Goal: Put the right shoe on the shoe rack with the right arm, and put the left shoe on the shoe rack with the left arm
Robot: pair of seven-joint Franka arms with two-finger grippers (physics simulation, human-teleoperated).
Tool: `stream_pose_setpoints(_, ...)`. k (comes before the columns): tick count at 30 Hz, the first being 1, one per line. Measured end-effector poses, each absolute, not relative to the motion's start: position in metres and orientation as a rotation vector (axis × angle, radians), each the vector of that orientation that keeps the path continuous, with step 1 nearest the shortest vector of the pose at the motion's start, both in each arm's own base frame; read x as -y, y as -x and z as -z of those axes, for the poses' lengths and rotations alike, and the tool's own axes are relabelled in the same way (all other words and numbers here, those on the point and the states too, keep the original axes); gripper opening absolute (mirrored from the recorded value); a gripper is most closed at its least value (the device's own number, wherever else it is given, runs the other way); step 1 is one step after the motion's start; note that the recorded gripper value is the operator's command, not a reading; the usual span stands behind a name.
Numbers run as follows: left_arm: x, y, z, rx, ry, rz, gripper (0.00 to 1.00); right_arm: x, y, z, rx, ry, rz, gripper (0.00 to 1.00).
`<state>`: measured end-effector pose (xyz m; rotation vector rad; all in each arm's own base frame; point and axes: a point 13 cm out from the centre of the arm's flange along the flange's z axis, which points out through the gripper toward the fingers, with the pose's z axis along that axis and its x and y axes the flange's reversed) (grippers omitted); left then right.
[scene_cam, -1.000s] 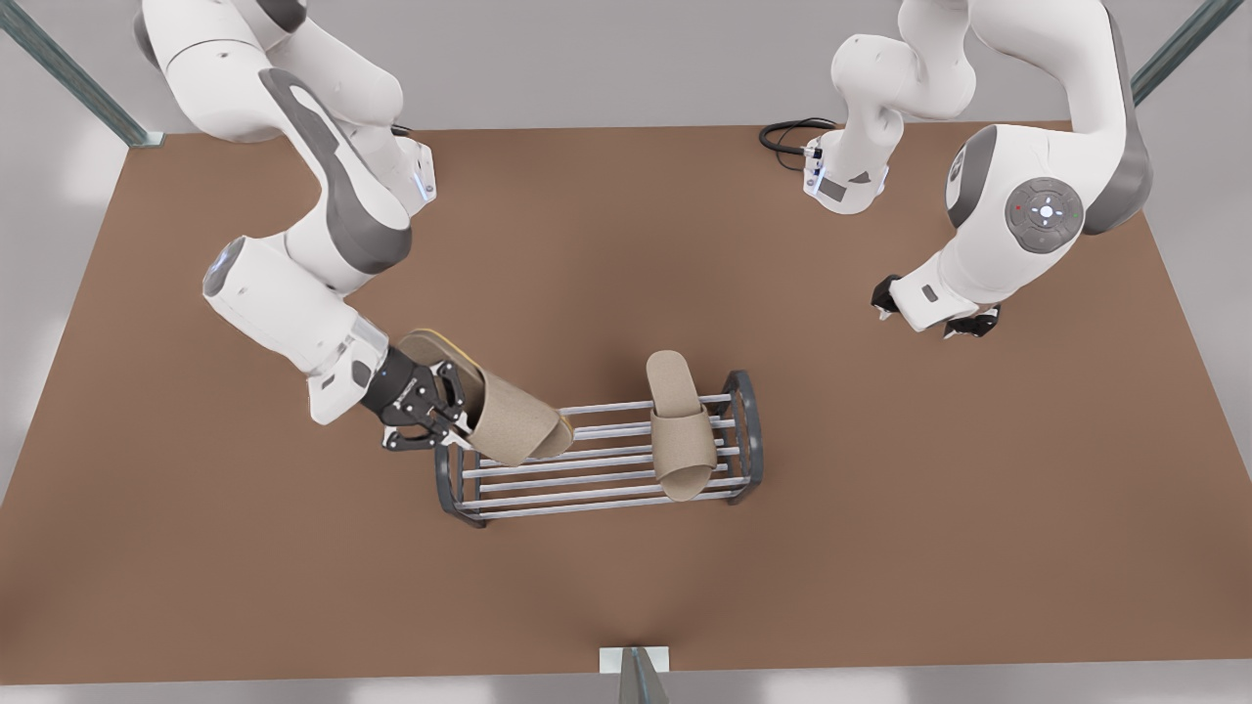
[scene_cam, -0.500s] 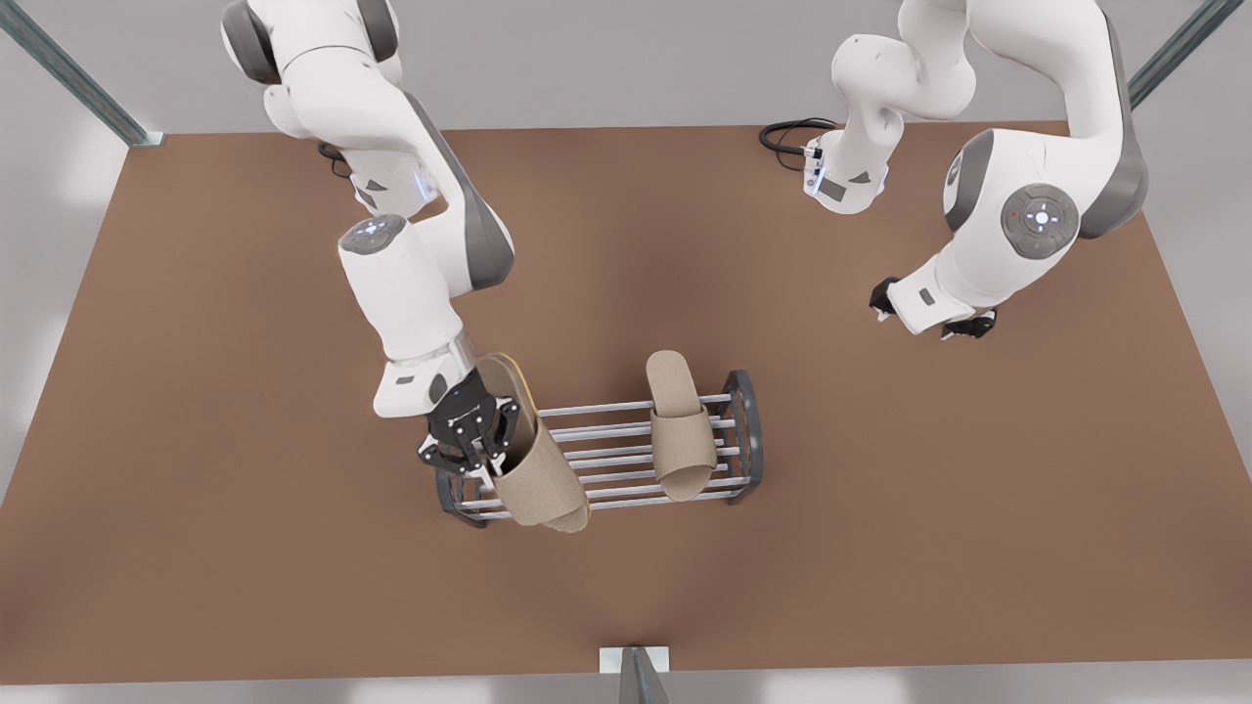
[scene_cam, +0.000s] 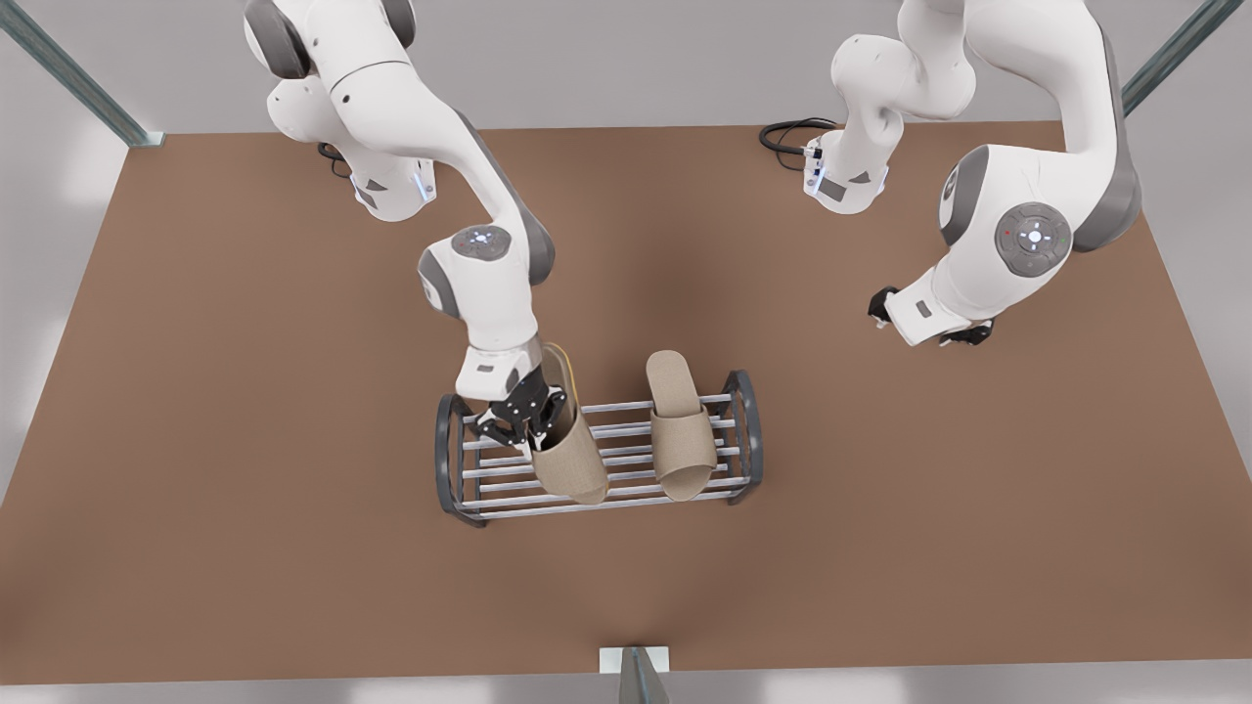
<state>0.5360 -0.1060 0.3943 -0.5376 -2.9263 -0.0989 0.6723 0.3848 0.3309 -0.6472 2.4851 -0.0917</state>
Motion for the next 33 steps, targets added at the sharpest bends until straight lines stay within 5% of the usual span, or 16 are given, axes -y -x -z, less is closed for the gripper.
stream_pose_setpoints(11,0.105,-0.537,-0.391,2.921,0.533,0.100,1.00,-0.381,-0.657,-0.291,-2.476,0.585,0.186,0.21)
stream_pose_setpoints(14,0.106,-0.537,-0.390,2.921,0.534,0.100,1.00,-0.386,-0.653,-0.289,-2.477,0.550,0.177,0.36)
stream_pose_setpoints(15,0.105,-0.537,-0.390,2.921,0.532,0.101,1.00,-0.387,-0.651,-0.287,-2.480,0.537,0.173,0.59)
stream_pose_setpoints(16,0.104,-0.537,-0.390,2.921,0.530,0.100,1.00,-0.388,-0.647,-0.284,-2.486,0.527,0.170,0.92)
stream_pose_setpoints(17,0.103,-0.537,-0.389,2.920,0.527,0.101,1.00,-0.389,-0.644,-0.281,-2.491,0.515,0.166,1.00)
stream_pose_setpoints(22,0.099,-0.538,-0.390,2.919,0.515,0.100,1.00,-0.395,-0.642,-0.302,-2.482,0.417,0.113,1.00)
stream_pose_setpoints(25,0.103,-0.537,-0.391,2.917,0.527,0.101,1.00,-0.422,-0.663,-0.458,-2.399,0.214,-0.048,1.00)
stream_pose_setpoints(27,0.108,-0.536,-0.391,2.916,0.538,0.101,1.00,-0.337,-0.690,-0.527,-2.477,-0.095,-0.136,1.00)
stream_pose_setpoints(29,0.111,-0.535,-0.392,2.916,0.546,0.102,1.00,-0.108,-0.723,-0.530,-2.575,-0.540,-0.089,1.00)
stream_pose_setpoints(31,0.112,-0.536,-0.392,2.918,0.547,0.101,1.00,0.056,-0.697,-0.518,-2.638,-0.836,-0.037,1.00)
stream_pose_setpoints(33,0.110,-0.537,-0.392,2.920,0.542,0.101,1.00,0.054,-0.678,-0.500,-2.767,-0.787,-0.057,1.00)
